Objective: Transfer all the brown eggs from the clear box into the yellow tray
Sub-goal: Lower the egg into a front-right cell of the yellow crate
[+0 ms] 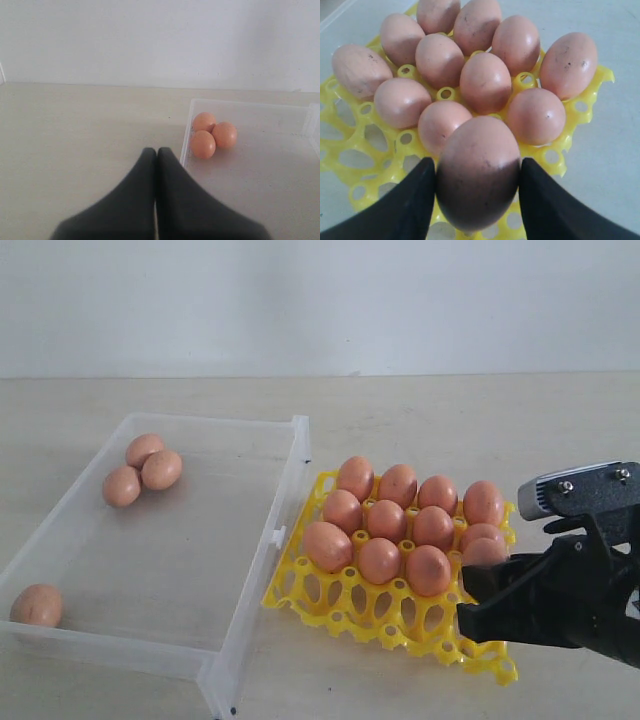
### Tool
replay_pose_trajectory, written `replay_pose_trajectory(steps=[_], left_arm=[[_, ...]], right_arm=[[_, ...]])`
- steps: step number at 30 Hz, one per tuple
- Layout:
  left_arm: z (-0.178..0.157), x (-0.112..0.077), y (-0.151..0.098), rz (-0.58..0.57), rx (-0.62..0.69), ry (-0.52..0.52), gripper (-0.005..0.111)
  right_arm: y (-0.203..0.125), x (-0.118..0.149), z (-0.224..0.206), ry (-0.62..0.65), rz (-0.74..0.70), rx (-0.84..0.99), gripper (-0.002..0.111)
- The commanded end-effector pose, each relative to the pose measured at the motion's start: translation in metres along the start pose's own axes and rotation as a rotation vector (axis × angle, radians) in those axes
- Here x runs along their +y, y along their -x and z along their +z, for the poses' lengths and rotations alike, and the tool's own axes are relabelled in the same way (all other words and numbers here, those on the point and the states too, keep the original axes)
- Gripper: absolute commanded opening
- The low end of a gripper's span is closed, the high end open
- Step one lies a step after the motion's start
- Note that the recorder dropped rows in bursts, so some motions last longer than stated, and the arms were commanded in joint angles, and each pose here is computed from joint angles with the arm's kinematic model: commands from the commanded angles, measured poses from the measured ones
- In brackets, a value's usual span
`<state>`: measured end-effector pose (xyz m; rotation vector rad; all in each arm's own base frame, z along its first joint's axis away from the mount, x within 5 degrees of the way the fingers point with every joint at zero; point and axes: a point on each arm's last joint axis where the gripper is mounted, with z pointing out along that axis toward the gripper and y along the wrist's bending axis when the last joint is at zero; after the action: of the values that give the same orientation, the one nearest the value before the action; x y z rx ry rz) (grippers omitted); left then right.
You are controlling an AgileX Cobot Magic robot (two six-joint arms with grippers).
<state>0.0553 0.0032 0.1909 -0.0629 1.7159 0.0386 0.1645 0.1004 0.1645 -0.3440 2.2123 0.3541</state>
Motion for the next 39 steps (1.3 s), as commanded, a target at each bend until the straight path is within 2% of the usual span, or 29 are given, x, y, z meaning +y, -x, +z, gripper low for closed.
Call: replay_pose_trajectory(steps=[1, 39], left_arm=[[0.000, 0.000, 0.001, -0.005, -0.001, 0.000, -0.004], [0.000, 0.000, 0.001, -0.005, -0.001, 0.000, -0.004]], right_arm=[[0.001, -0.001, -0.001, -0.001, 0.002, -0.014, 0.000], [-0.011, -0.005, 0.028, -0.053, -0.002, 0.021, 0.000]])
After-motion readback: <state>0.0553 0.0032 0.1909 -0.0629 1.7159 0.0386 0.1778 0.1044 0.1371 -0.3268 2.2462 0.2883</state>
